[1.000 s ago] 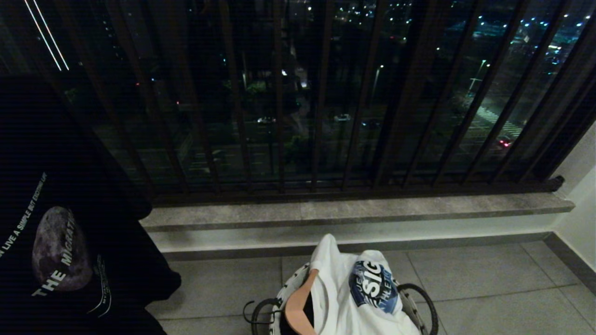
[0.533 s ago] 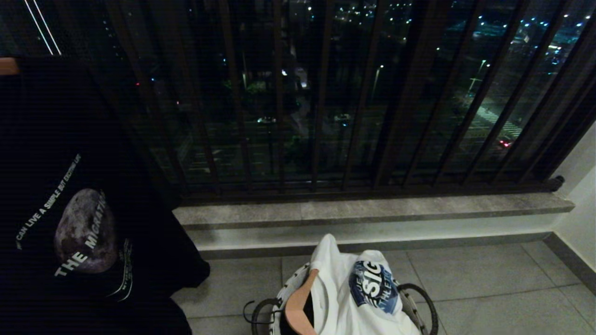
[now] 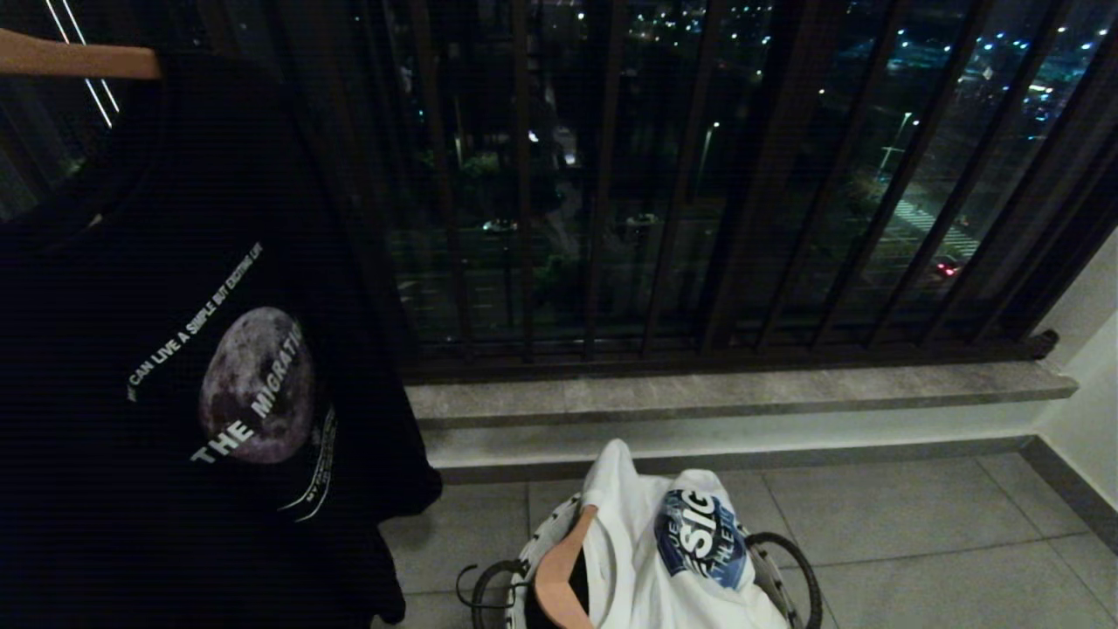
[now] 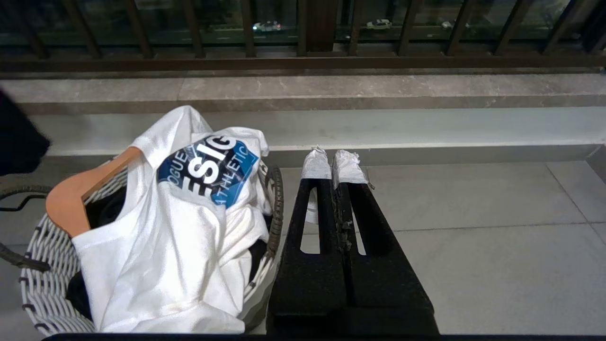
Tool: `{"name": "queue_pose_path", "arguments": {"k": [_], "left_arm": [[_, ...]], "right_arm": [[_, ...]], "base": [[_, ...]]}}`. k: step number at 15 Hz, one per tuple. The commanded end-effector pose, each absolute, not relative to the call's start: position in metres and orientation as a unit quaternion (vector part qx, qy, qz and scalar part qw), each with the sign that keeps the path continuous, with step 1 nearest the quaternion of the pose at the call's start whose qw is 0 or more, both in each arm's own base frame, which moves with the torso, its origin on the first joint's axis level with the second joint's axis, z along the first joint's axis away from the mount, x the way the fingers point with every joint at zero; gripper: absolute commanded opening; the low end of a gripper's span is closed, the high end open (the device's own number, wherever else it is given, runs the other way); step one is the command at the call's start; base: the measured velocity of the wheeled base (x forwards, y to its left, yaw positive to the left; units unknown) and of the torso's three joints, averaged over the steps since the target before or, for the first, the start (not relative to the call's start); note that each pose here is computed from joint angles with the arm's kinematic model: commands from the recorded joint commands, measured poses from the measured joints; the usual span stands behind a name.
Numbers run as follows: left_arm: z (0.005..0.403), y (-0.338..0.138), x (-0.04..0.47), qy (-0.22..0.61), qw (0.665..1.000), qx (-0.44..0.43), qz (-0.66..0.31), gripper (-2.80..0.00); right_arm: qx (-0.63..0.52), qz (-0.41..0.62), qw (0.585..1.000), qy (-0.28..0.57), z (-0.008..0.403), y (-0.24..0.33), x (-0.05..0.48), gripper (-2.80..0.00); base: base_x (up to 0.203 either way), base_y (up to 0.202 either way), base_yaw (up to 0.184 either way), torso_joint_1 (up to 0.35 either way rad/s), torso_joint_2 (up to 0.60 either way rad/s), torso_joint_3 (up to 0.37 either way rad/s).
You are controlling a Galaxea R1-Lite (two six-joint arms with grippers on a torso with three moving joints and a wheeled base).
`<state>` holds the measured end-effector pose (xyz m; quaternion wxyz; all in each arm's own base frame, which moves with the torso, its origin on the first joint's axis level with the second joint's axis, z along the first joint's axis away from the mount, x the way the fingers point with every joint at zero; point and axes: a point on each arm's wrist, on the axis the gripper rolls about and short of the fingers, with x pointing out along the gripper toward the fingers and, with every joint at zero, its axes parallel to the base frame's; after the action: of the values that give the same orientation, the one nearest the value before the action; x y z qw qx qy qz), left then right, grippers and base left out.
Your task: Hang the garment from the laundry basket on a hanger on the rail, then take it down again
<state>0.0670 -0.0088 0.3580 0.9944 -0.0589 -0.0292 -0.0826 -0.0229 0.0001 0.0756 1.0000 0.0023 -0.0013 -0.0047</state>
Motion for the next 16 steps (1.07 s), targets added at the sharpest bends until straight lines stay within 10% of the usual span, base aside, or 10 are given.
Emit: {"name": "queue_pose_path", "arguments": {"k": [1,16], "left_arm": [[0.362,-0.015,0.085,-0.012,0.992,-0.061,-0.105,-2.80],[0.369,-0.189,0.119,0.027,0.972,-0.058,-0.224,-2.80]], "right_arm": [[0.002,-0.005,1.000,-0.002,0.076,0.000,-0.023,-2.80],[0.002,-0.005,1.000,-0.002,0.076,0.000,-0.023,-2.80]], "base": [[0.000,0.000,0.000,0.000,0.00,0.000],[0.000,0.000,0.000,0.000,0.00,0.000]]}}
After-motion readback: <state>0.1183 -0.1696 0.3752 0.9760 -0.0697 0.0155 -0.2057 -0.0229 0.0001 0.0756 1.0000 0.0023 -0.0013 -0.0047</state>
